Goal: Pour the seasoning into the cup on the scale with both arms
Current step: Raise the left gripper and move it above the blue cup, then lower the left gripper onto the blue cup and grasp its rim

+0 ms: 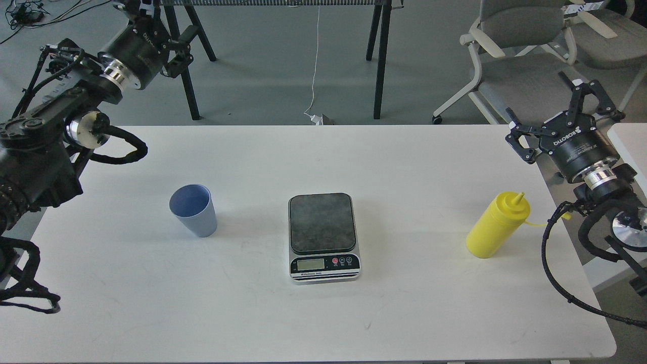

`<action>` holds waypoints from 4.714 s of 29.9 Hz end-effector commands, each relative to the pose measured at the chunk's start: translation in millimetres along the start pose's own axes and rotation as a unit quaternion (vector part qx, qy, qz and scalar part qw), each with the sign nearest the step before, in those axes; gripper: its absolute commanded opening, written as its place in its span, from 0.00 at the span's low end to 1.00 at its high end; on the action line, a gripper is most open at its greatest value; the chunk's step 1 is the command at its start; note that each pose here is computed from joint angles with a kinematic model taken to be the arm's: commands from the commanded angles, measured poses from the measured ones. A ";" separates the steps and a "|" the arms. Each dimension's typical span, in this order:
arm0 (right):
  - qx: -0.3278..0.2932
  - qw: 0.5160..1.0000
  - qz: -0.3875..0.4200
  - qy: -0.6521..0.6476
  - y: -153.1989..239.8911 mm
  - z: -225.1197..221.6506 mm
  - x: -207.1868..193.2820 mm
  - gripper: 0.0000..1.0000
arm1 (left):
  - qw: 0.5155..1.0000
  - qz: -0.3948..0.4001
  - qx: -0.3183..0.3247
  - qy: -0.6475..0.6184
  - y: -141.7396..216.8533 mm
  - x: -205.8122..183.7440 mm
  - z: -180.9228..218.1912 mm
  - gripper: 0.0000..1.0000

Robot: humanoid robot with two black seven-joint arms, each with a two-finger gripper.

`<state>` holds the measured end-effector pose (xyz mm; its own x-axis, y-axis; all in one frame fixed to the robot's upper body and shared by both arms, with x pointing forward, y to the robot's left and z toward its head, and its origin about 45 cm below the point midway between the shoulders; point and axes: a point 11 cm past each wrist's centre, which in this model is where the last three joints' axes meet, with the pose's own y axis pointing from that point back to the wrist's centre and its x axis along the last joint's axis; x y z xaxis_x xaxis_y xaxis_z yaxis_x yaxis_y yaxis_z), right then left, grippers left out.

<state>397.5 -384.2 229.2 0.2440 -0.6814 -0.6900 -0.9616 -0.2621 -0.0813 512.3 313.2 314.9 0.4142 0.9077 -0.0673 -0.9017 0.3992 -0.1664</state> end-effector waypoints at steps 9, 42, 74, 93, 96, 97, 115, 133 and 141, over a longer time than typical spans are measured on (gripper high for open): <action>0.000 1.000 0.000 -0.001 -0.2 0.5 0.0 0.99 | 1.000 0.004 -0.020 0.020 -6.0 -3.6 7.6 1.00; 0.004 1.000 -0.006 -0.001 -3.1 -2.3 -3.8 0.99 | 0.818 -0.207 0.107 -0.526 -6.2 -19.3 106.5 1.00; 0.003 1.000 0.003 0.002 2.5 -3.7 1.9 0.99 | 0.364 -0.529 0.319 -0.697 91.0 -44.9 -81.6 0.98; 0.000 1.000 0.008 0.002 6.4 -0.7 5.3 0.99 | 0.356 -0.524 0.360 -0.685 107.7 -19.6 -98.5 0.97; 0.000 1.000 0.008 0.002 6.4 -0.7 5.3 0.99 | 0.356 -0.522 0.364 -0.684 109.1 -16.7 -99.3 0.97; -0.001 1.000 0.007 0.001 6.2 -0.1 5.1 0.99 | 0.357 -0.523 0.366 -0.683 110.7 -16.2 -100.8 0.97; -0.001 1.000 0.012 0.001 8.9 -0.4 8.0 0.99 | 0.370 -0.519 0.382 -0.669 115.2 -13.1 -118.2 0.92; -0.001 1.000 0.017 0.001 12.8 0.9 11.5 0.99 | 0.402 -0.509 0.391 -0.653 112.9 -13.6 -123.1 0.40; -0.003 1.000 0.019 0.000 15.1 2.9 13.2 0.99 | 0.398 -0.509 0.392 -0.654 113.3 -12.8 -123.6 0.18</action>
<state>386.5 -394.9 217.6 0.2082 -0.6898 -0.6935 -0.9694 -0.2396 -0.0526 420.5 330.9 175.8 0.6604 -0.6881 0.3007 -0.3237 0.1005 0.9408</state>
